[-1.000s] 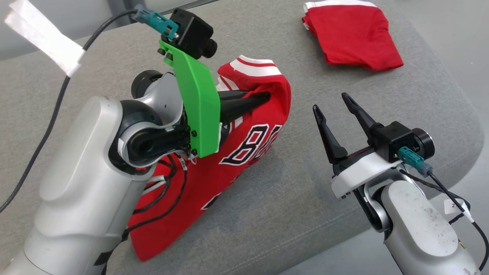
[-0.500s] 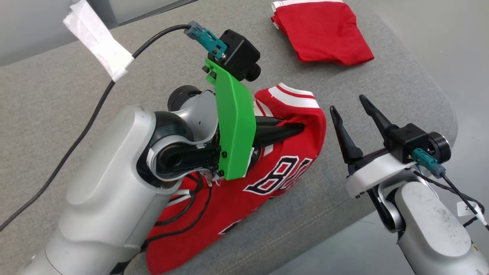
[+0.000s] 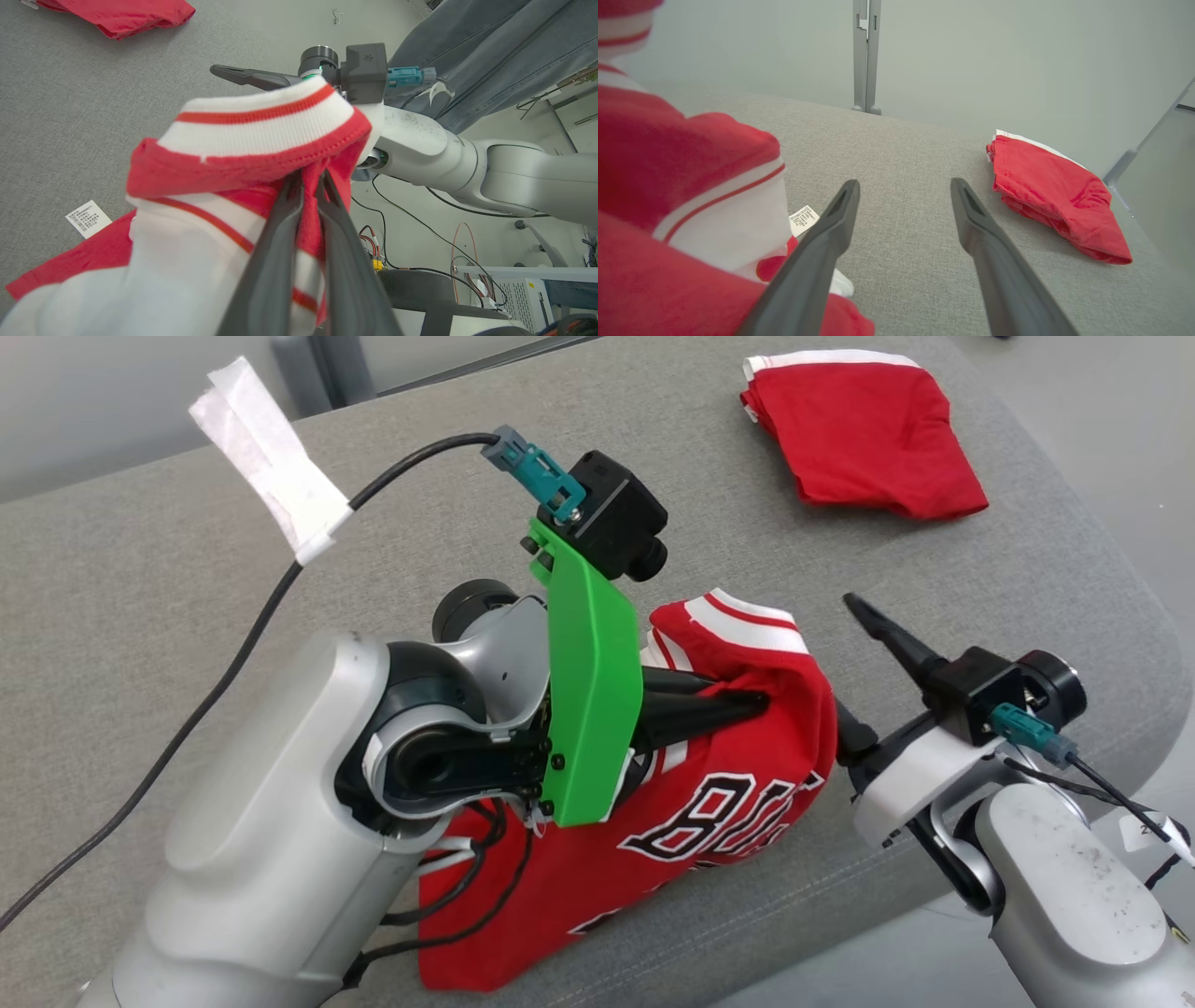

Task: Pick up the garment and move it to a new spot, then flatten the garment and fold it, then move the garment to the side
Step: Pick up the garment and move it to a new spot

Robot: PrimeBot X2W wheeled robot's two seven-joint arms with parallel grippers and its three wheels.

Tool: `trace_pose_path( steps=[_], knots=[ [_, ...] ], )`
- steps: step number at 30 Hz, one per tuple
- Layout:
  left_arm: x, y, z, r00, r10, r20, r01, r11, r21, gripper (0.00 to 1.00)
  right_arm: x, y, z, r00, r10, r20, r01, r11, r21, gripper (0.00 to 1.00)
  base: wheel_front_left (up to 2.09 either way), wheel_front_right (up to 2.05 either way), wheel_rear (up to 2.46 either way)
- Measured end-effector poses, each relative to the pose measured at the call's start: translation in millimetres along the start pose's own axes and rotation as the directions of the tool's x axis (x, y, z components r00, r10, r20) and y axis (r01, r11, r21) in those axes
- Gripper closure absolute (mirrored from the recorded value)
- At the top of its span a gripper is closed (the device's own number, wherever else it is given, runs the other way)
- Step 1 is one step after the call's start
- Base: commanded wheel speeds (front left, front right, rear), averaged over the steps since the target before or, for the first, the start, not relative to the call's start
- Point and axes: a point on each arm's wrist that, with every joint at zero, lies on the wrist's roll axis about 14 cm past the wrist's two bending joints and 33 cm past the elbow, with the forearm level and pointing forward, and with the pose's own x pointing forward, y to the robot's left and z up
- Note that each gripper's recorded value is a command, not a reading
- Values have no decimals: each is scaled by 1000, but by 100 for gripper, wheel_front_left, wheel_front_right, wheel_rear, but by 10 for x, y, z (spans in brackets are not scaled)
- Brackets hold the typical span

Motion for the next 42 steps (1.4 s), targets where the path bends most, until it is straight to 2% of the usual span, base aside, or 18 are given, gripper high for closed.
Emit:
trace_pose_path(
  steps=[4,9,13,19,23,27,32,35,37,42],
  knots=[
    [-98,-6,-33,1000,10,5,-10,1000,-22,100,58,248,-67,993,106,-44,-105,994,19,0,0,0,0],
    [-226,23,9,998,46,39,-45,999,-17,100,162,245,-11,988,143,-51,-144,989,-28,0,0,0,0],
    [-341,102,18,994,90,65,-88,996,-27,100,241,321,78,985,172,-30,-173,985,-27,0,0,0,0],
    [-652,405,117,955,259,143,-258,966,-23,100,277,393,184,979,202,-7,-202,979,-35,0,0,0,0],
    [-1013,714,231,885,413,215,-413,909,-47,100,277,445,274,975,222,17,-221,975,-37,0,0,0,0],
    [-1428,971,452,780,539,316,-545,835,-80,100,266,466,300,973,231,20,-230,972,-43,0,0,0,0],
    [-1903,1237,611,640,674,369,-698,711,-88,100,236,497,327,971,239,24,-238,971,-36,0,0,0,0],
    [-2104,1341,688,559,735,384,-784,619,-43,100,212,483,325,972,235,22,-234,972,-28,0,0,0,0],
    [-2191,1322,828,520,743,422,-816,578,-12,100,198,462,325,973,230,19,-230,973,-27,0,0,0,0],
    [-2166,1320,1008,500,730,466,-814,580,-37,100,172,431,327,975,221,19,-220,975,-20,0,0,0,0]
  ],
)
